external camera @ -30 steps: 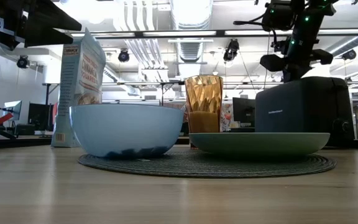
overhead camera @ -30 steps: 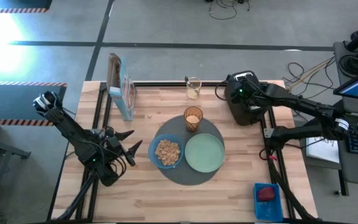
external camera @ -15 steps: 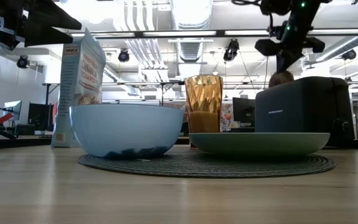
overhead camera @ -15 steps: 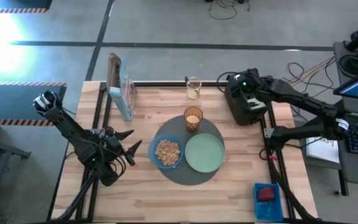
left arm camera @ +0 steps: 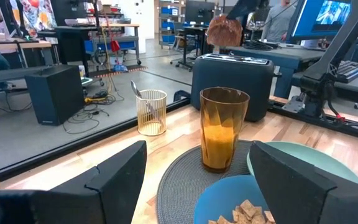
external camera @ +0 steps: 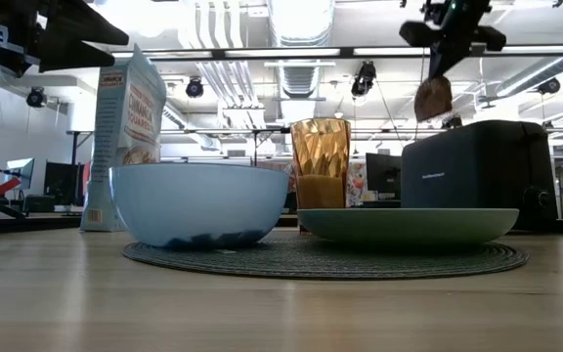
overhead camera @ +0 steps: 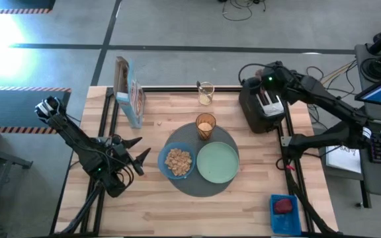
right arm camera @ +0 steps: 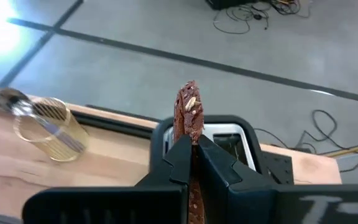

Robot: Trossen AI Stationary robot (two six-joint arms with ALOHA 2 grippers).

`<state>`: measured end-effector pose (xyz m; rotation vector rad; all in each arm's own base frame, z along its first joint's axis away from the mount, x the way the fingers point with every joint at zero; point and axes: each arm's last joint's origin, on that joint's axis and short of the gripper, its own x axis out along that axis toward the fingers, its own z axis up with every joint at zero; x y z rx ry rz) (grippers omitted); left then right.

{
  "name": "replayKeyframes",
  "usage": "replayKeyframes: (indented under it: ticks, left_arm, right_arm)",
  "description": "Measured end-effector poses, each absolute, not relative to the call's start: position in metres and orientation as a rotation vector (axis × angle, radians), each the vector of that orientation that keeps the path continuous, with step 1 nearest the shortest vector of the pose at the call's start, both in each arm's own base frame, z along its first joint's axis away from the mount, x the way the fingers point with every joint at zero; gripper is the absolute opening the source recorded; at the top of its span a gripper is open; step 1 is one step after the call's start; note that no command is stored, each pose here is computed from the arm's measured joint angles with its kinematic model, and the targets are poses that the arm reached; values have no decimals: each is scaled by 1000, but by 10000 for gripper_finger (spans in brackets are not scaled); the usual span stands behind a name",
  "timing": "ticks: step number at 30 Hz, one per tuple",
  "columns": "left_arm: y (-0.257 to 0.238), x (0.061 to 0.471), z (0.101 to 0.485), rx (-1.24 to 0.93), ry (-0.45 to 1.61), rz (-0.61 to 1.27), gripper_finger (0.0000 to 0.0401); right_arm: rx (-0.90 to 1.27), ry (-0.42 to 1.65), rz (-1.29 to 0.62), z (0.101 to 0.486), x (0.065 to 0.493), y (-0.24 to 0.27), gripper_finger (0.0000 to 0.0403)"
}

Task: Arrange a breakfast setting
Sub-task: Put the toasted bread on the light green plate from the toaster

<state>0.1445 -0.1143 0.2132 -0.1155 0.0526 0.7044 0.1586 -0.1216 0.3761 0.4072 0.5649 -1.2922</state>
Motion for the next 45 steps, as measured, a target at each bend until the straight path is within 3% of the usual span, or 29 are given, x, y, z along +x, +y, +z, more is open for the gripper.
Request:
replayKeyframes:
  ticks: [7,13,27,45]
  left_arm:
    - [-114,144,213,-114,49,706,270]
    - [-114,144,214,-112,42,709,270]
    - [-114,144,213,-109,43,710,270]
    - [-114,144,213,-112,45,709,270]
  right_arm:
    - [498,515,-1155,393,160,-117,9]
    - [634,569,-954,380,170,-107,9]
    - [706,596,-717,357,205,-43,9]
    - [815,545,-398,271,231,40,9]
